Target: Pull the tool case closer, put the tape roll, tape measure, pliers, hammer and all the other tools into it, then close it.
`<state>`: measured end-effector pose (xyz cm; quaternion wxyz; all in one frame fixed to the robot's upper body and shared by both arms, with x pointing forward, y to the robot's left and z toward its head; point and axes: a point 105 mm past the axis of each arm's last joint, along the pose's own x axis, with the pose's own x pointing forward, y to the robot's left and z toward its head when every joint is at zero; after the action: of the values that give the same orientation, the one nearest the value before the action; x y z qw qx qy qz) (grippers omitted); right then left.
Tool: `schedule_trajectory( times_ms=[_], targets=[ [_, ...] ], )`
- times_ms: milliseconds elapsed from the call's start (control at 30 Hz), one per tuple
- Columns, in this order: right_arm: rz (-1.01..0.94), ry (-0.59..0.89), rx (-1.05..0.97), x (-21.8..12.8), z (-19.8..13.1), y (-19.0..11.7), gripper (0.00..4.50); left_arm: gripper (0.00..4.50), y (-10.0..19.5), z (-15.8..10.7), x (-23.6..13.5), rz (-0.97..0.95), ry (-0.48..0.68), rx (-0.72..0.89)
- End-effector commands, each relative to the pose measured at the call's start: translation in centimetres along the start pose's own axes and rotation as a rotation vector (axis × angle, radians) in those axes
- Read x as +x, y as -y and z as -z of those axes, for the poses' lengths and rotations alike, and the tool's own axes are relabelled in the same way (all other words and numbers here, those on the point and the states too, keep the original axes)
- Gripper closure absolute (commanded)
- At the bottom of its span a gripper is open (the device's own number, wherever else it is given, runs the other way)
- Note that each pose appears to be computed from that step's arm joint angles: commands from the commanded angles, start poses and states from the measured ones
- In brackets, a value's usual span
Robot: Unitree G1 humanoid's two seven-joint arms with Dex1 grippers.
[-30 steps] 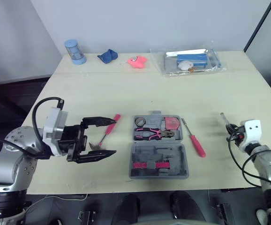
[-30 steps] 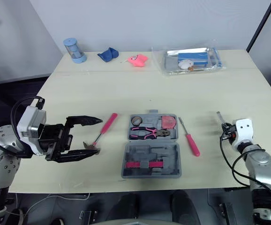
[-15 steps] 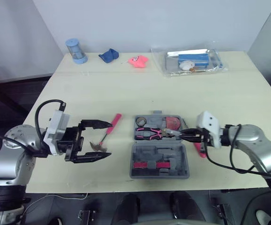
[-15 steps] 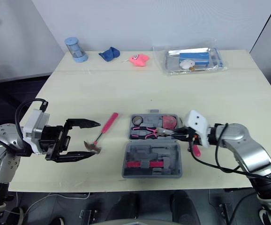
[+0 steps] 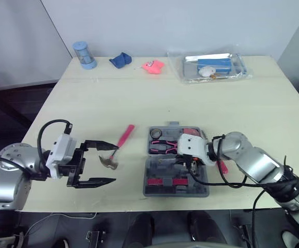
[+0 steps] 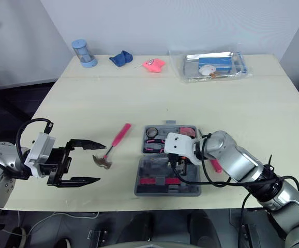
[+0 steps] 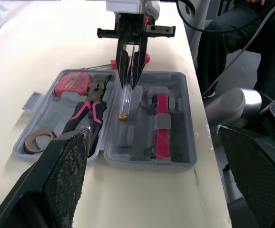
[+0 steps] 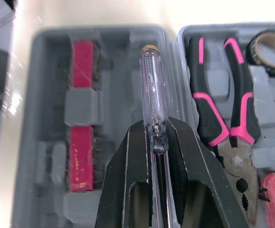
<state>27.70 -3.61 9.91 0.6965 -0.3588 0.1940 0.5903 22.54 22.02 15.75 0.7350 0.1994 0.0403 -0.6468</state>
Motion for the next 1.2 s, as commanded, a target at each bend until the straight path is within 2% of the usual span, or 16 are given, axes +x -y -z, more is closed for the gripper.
schedule_trajectory(
  times_ms=[33,633,1167,1200],
  targets=[
    [0.019,-0.026,-0.030,0.8,-0.8,-0.3,4.45,0.00,0.3,-0.3,-0.7,0.044,-0.013,0.023],
    [0.066,-0.056,-0.027,3.3,-1.3,0.5,4.45,0.00,0.4,0.2,-1.3,0.043,-0.034,0.014],
    [0.056,-0.023,-0.024,4.5,-1.2,0.5,4.45,0.00,0.4,-0.5,-0.8,0.059,-0.016,0.017],
    [0.056,-0.024,-0.023,4.5,-1.1,0.5,4.00,0.00,0.4,-0.5,-0.8,0.059,-0.016,0.017]
  ],
)
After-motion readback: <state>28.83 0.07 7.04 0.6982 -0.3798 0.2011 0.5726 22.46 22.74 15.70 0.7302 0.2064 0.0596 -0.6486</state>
